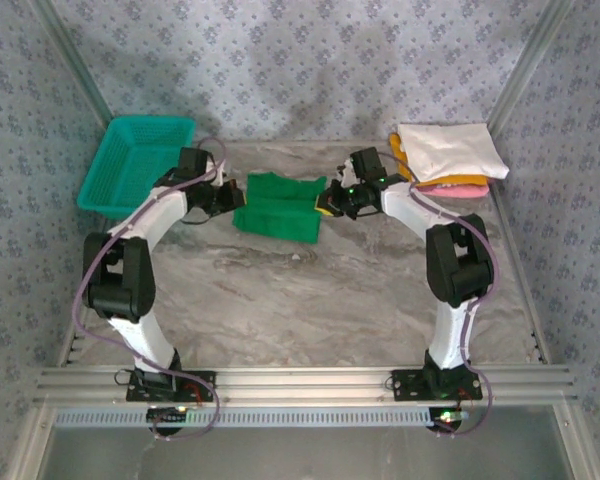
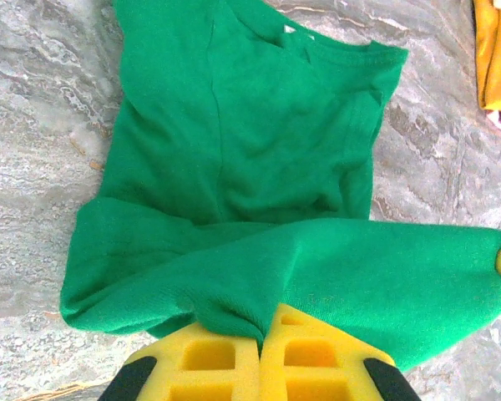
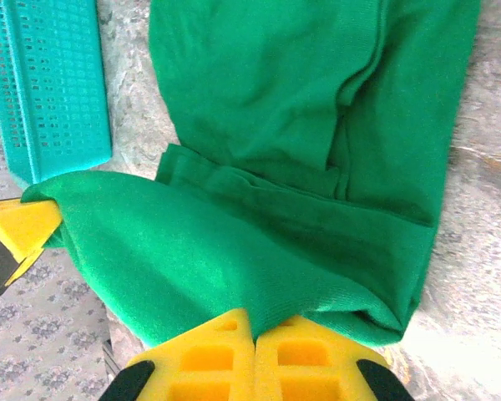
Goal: Fold and stack the t-shirts
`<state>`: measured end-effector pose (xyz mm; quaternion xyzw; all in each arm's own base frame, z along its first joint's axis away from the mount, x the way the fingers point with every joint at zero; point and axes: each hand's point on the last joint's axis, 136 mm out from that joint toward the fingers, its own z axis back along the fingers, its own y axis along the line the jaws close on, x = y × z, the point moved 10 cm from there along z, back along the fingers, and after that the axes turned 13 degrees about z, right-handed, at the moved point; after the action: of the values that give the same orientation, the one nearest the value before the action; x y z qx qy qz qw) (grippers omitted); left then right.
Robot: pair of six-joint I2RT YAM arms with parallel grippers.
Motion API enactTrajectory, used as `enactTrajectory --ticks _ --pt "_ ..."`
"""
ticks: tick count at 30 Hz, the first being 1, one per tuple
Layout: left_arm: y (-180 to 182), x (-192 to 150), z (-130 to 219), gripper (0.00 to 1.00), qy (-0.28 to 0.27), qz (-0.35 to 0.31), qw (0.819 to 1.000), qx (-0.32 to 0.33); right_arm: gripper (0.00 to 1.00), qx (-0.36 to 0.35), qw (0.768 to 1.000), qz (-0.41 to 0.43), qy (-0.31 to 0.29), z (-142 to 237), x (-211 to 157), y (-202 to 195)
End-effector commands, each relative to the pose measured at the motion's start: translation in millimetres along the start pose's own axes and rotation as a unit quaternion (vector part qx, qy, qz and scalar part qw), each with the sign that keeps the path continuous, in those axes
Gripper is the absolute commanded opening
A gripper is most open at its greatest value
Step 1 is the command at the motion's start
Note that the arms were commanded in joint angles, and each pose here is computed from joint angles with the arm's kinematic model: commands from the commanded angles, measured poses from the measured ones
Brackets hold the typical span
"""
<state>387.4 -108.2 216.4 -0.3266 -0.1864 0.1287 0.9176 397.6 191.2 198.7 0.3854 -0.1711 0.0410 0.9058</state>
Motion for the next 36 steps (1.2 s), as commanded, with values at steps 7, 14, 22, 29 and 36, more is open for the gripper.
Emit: enactTrajectory --ticks 7,14,22,29,36 --pt "-2 -44 24 0.00 0.014 -0.023 0.999 -0.021 0.00 0.005 0.999 0.038 -0.011 37 -35 19" --pt "14 -129 29 0.00 0.042 -0.004 0.999 -0.003 0.00 -0.005 0.999 0.025 0.030 35 -118 12" --pt "19 -173 68 0.00 -0.007 0.001 1.000 0.000 0.00 -0.023 0.999 0.038 0.004 69 -158 21" --pt "-5 -139 69 0.00 -0.016 -0.031 0.999 -0.020 0.00 -0.006 0.998 0.058 -0.009 76 -122 36" --pt "-35 -86 78 0.00 -0.041 -0.064 0.996 -0.042 0.00 0.008 0.997 0.076 -0.024 76 -66 52"
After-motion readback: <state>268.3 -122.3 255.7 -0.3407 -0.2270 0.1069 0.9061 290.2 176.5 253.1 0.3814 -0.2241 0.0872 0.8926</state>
